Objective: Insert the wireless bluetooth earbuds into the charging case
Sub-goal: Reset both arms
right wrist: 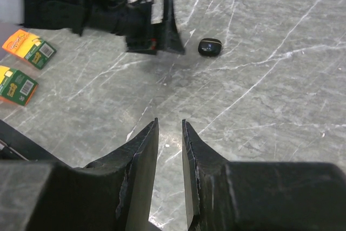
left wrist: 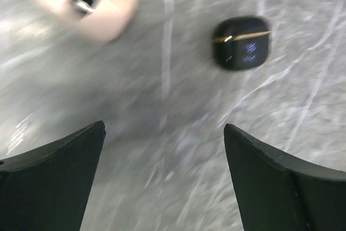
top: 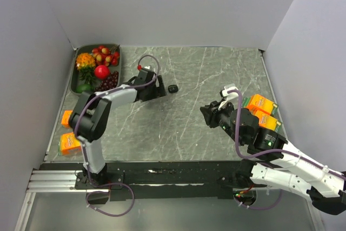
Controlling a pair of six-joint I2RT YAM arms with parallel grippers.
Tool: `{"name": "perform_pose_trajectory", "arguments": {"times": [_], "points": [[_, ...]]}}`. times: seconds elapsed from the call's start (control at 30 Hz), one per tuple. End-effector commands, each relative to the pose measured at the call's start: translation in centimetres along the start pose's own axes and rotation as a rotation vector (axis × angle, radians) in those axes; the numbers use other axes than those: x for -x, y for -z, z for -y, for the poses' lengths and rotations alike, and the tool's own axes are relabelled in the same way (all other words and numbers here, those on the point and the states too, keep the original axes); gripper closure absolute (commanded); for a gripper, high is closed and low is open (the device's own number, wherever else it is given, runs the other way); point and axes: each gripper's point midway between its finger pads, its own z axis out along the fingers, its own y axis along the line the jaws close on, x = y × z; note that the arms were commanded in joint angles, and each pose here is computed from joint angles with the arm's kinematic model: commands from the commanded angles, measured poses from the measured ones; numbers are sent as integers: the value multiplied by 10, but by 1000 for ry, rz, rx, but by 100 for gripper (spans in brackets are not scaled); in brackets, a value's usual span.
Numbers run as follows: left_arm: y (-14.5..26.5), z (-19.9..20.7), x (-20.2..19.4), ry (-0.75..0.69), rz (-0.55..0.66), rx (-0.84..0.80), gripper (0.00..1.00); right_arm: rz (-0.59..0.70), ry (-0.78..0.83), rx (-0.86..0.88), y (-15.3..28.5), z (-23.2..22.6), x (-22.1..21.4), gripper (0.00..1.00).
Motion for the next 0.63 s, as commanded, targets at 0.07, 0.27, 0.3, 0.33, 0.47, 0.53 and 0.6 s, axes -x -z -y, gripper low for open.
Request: {"name": "perform_pose_trajectory", "arguments": {"times": [0.07,0.27,0.3,0.33,0.47,0.53,0.6], "points": [[105,29,38,-111,338,126,4,69,-6,-33,1,7,14,67],[167,-3,22,96,541,297,4,80,-34,-104,-6,22,-7,66],[178,-7,22,128,557,294,4,65,-30,-115,-9,26,-19,66],[183,-10,18,139,564,295,4,61,-42,-121,-10,27,-23,66],[193,-35,-6,131,527,297,4,54,-56,-173,-16,37,-44,64],[201,-22,-3,81,544,190,4,50,-56,-196,-19,41,-50,59],[207,-23,-7,69,556,130,4,34,-64,-226,-20,44,-51,52]]}}
